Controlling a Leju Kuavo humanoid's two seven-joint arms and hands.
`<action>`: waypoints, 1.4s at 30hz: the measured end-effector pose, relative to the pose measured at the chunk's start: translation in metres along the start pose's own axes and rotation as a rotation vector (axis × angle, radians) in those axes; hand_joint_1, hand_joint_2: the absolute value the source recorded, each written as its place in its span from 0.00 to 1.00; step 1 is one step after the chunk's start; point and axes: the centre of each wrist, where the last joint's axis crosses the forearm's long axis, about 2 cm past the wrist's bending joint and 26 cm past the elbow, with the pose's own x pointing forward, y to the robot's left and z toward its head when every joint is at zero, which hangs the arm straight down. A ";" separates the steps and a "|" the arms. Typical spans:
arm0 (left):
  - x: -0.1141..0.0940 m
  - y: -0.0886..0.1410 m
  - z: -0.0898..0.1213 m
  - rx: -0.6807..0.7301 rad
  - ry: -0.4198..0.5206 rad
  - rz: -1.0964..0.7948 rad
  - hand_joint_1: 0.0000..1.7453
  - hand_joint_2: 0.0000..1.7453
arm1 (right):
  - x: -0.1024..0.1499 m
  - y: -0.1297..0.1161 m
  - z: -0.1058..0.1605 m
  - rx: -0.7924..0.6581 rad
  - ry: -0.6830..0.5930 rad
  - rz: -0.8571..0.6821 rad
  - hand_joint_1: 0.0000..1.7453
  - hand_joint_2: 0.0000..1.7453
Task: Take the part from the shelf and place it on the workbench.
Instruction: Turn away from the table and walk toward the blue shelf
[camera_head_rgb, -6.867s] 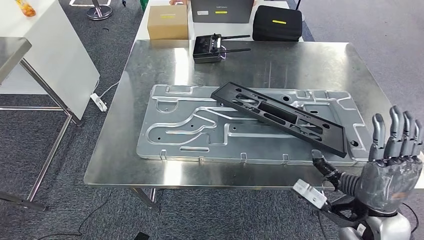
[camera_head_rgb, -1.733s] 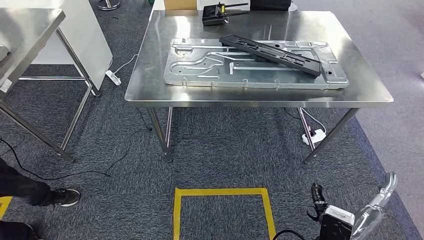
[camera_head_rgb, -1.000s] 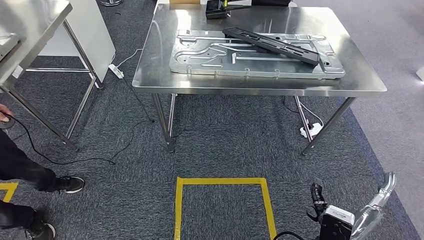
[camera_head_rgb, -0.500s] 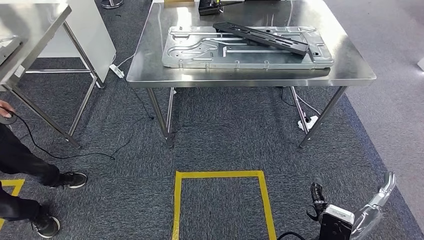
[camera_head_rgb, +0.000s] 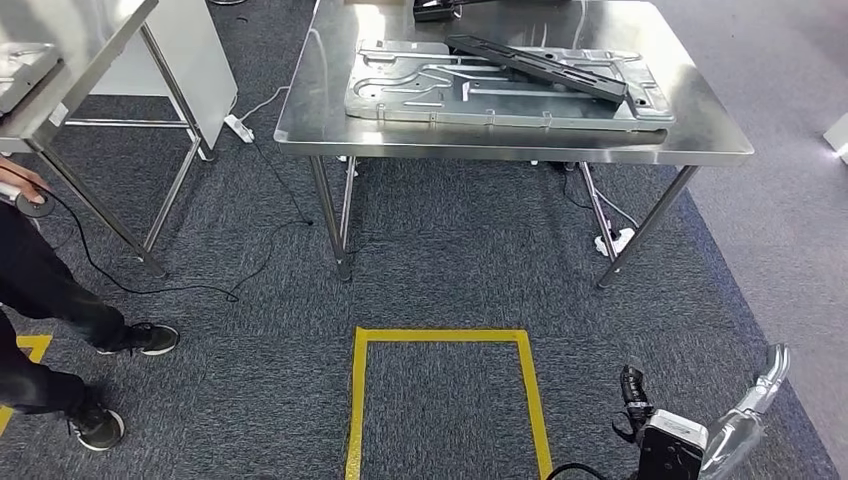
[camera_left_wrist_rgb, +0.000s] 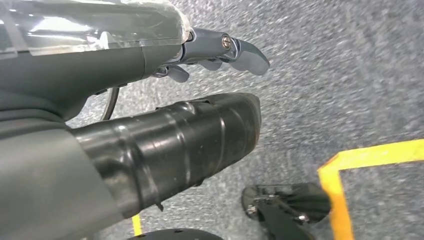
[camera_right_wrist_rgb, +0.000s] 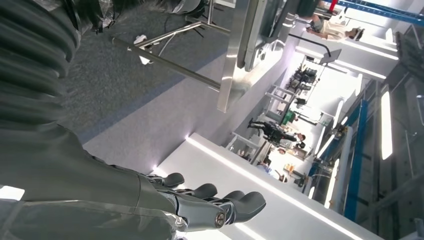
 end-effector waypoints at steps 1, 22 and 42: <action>0.000 0.000 0.000 0.000 0.001 0.000 0.00 0.00 | 0.000 0.000 0.000 0.000 0.000 0.000 0.00 1.00; 0.000 0.000 0.000 0.001 0.001 0.003 0.00 0.00 | 0.000 0.001 -0.001 -0.007 0.002 -0.007 0.00 0.00; -0.001 0.000 0.000 0.004 -0.004 0.021 0.00 0.00 | 0.001 -0.001 -0.003 -0.014 -0.002 -0.009 0.00 0.00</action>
